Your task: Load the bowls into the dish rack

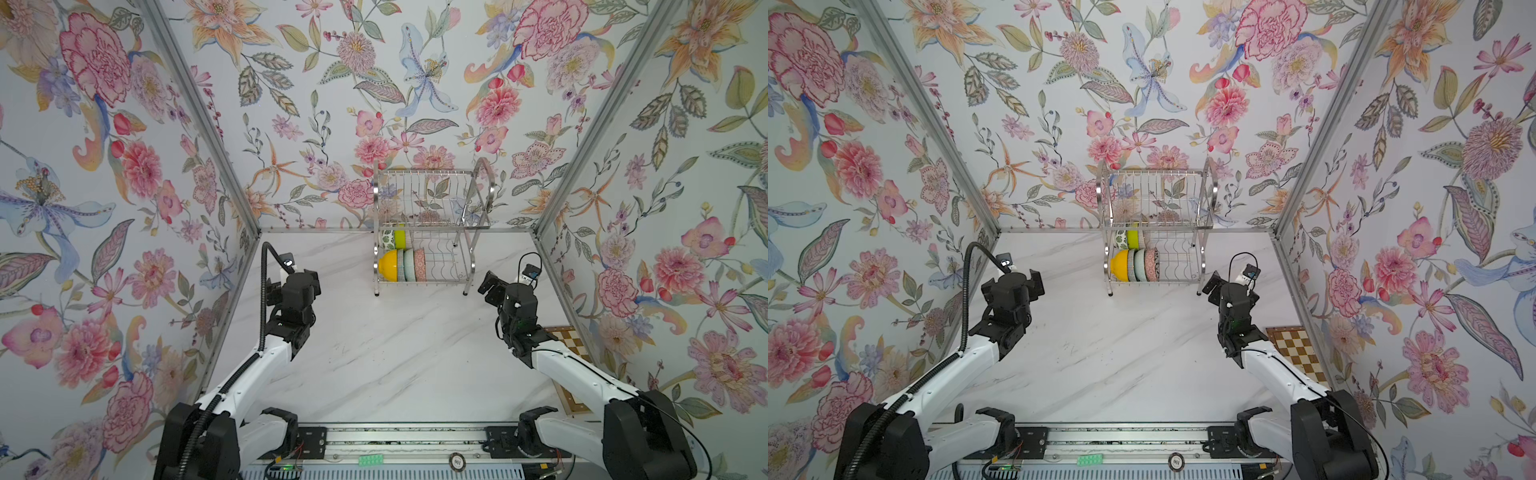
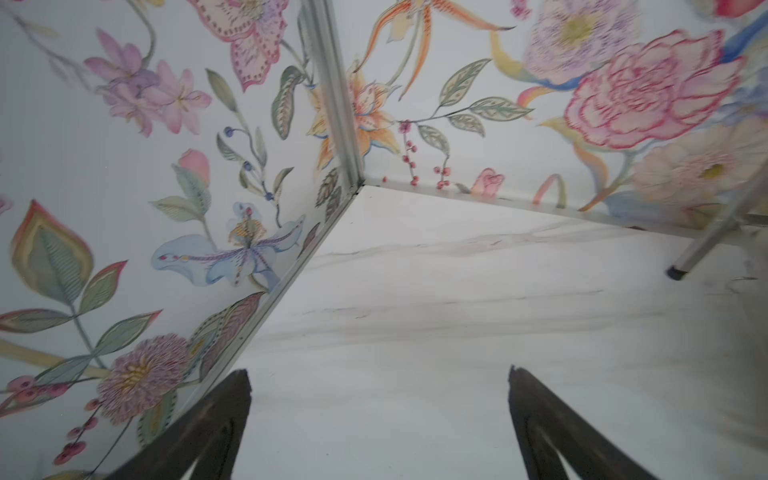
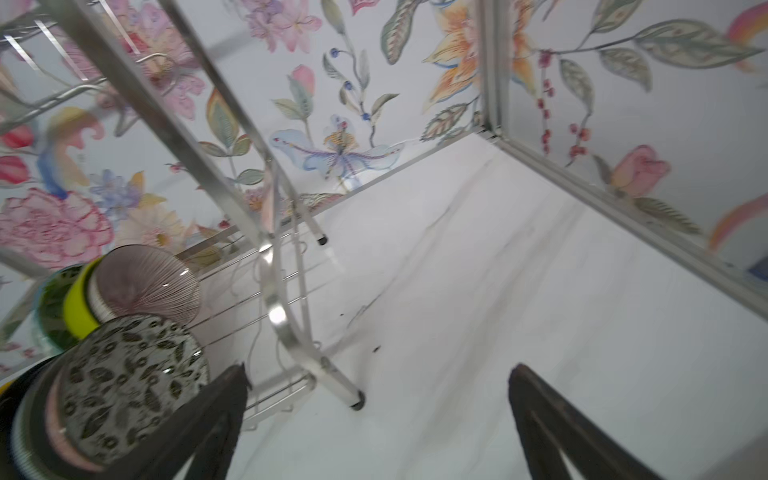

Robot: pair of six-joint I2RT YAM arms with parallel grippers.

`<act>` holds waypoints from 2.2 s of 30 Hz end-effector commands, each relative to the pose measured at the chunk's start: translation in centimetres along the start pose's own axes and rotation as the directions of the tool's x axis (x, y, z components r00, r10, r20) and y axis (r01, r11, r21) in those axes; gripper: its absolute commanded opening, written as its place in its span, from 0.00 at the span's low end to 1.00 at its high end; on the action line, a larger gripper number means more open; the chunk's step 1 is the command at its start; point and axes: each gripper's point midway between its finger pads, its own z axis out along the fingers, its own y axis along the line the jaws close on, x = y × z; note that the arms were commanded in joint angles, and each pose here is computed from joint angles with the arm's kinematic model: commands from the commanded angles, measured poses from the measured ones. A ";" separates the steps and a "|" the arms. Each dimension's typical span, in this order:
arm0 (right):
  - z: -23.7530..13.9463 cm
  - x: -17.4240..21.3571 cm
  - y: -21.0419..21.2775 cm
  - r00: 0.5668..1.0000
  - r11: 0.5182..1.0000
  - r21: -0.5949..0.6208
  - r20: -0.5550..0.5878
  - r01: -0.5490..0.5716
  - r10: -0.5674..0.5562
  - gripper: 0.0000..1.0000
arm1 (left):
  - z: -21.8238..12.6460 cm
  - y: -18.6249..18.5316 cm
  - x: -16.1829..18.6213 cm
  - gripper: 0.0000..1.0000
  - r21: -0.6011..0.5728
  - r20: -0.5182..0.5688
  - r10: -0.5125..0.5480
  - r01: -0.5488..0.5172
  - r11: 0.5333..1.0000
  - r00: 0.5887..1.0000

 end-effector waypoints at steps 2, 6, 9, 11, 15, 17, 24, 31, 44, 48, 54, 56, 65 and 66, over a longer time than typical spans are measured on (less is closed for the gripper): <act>-1.0 -0.2 -5.9 0.988 0.962 0.234 0.031 0.139 -0.150 0.99 | 2.0 2.9 1.8 0.99 -0.196 0.006 0.072 -0.069 0.978 0.997; -0.9 0.7 -10.4 0.997 0.945 0.325 0.047 0.044 -0.062 0.99 | 4.2 2.9 4.0 0.99 -0.237 -0.019 0.085 -0.087 0.968 0.996; -1.0 0.4 -12.2 0.996 0.940 0.342 0.081 -0.006 -0.023 0.99 | 5.9 1.9 5.1 0.99 -0.244 -0.037 0.085 -0.092 0.966 0.996; -1.3 0.1 -12.7 0.989 0.938 0.347 0.139 0.007 -0.059 0.99 | 6.9 0.9 6.2 0.99 -0.221 -0.048 0.092 -0.100 0.970 0.995; -1.1 1.5 -14.2 0.980 0.929 0.370 0.179 0.010 -0.082 0.99 | 7.8 -0.2 6.6 0.99 -0.210 -0.023 0.137 -0.139 0.968 0.990; -0.3 1.9 -14.3 0.982 0.931 0.366 0.173 0.005 -0.073 0.99 | 7.9 -0.3 6.7 0.99 -0.204 -0.031 0.136 -0.139 0.969 0.990; 0.9 2.1 -12.5 0.981 0.949 0.301 0.135 0.090 -0.136 0.99 | 5.6 0.4 6.4 0.99 -0.150 0.081 0.077 -0.064 0.987 0.994; 1.1 2.5 -9.3 0.962 0.956 0.207 0.135 0.206 -0.237 0.99 | 3.8 0.4 6.5 0.99 -0.076 0.166 0.040 -0.028 0.997 0.985; 1.3 3.4 -8.2 0.936 0.956 0.125 0.203 0.266 -0.287 0.99 | 5.6 0.0 6.7 0.99 -0.041 0.094 0.038 -0.034 0.999 0.995; 1.3 3.3 -8.3 0.932 0.954 0.134 0.215 0.267 -0.291 0.99 | 5.5 0.0 6.8 0.99 -0.043 0.095 0.037 -0.033 0.999 0.995; 1.2 3.3 -8.6 0.937 0.960 0.127 0.219 0.250 -0.273 0.99 | 3.0 0.5 5.9 0.99 0.033 0.218 -0.034 0.027 0.999 0.975; 1.3 3.3 -8.7 0.940 0.963 0.117 0.218 0.244 -0.264 0.99 | 2.7 0.4 5.4 0.99 0.056 0.247 -0.047 0.034 0.998 0.968; 3.4 4.2 -8.9 0.951 0.958 0.133 0.147 0.252 -0.271 0.99 | 3.1 -0.5 8.0 0.99 0.109 0.204 -0.015 -0.007 0.994 0.979; 4.0 4.3 -8.9 0.954 0.957 0.138 0.126 0.255 -0.272 0.99 | 3.1 -0.5 7.9 0.99 0.105 0.210 -0.015 -0.007 0.994 0.978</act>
